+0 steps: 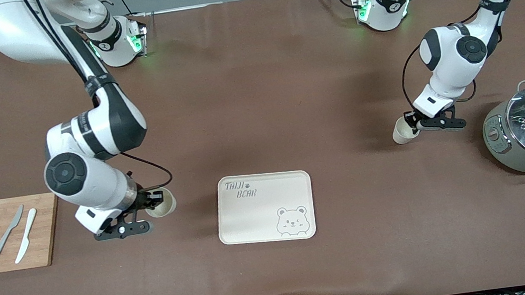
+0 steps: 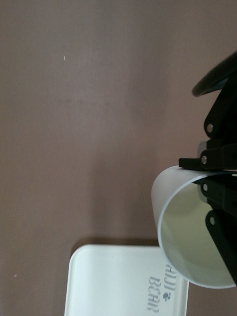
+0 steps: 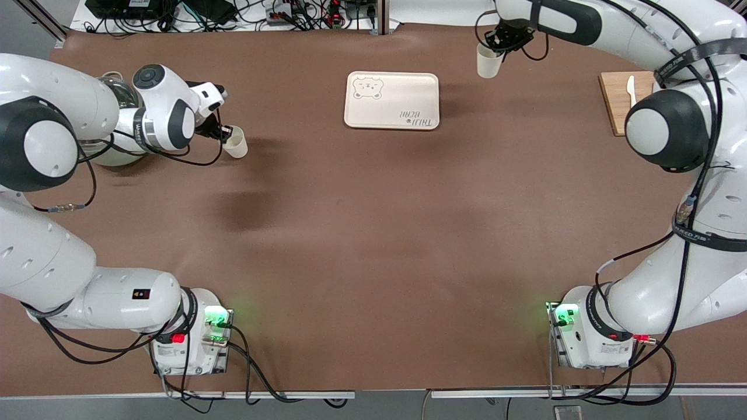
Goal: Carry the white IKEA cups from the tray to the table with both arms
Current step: 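Carry the cup with the right gripper toward the cutting board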
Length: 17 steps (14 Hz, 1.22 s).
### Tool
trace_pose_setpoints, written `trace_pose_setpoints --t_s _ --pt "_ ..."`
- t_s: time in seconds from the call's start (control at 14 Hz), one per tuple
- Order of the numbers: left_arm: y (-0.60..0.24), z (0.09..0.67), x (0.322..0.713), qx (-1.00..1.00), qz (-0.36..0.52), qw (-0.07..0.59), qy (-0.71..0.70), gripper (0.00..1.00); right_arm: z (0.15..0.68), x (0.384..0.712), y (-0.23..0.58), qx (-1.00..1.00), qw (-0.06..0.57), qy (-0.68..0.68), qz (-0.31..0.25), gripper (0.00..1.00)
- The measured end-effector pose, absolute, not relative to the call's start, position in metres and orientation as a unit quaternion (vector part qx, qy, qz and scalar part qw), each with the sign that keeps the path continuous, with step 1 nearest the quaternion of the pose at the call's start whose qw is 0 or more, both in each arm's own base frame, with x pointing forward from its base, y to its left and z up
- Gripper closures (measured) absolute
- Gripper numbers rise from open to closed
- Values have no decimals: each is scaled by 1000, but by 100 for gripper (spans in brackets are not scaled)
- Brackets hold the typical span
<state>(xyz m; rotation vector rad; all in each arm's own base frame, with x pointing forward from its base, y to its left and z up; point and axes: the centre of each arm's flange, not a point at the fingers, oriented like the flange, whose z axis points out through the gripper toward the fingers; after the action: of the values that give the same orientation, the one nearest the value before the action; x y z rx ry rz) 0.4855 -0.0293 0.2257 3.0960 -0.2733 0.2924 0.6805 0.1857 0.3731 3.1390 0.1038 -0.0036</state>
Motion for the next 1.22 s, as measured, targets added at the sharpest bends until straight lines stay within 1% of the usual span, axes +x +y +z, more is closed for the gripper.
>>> trace_pose_setpoints --t_s 0.22,0.29,0.36,0.43,0.65,1.0,1.08,1.22 --pt "-32 226 486 991 96 10 -90 97 369 674 151 999 2 46 0 96" --pt "-34 226 487 991 98 11 -92 94 368 674 140 999 2 51 -2 96" --pt "-37 225 487 991 97 12 -94 93 367 673 127 998 3 56 -3 96" --pt "-39 224 486 991 95 13 -97 88 364 674 113 998 3 61 -3 96" --pt "-42 218 487 991 92 14 -100 57 348 676 73 998 2 64 3 96" --pt "-42 216 490 990 92 14 -103 10 327 675 30 999 1 40 28 96" --pt "-42 216 490 990 93 14 -103 5 322 674 25 999 1 37 33 96" --pt "-42 217 491 990 93 14 -103 5 313 671 20 999 0 33 43 96"
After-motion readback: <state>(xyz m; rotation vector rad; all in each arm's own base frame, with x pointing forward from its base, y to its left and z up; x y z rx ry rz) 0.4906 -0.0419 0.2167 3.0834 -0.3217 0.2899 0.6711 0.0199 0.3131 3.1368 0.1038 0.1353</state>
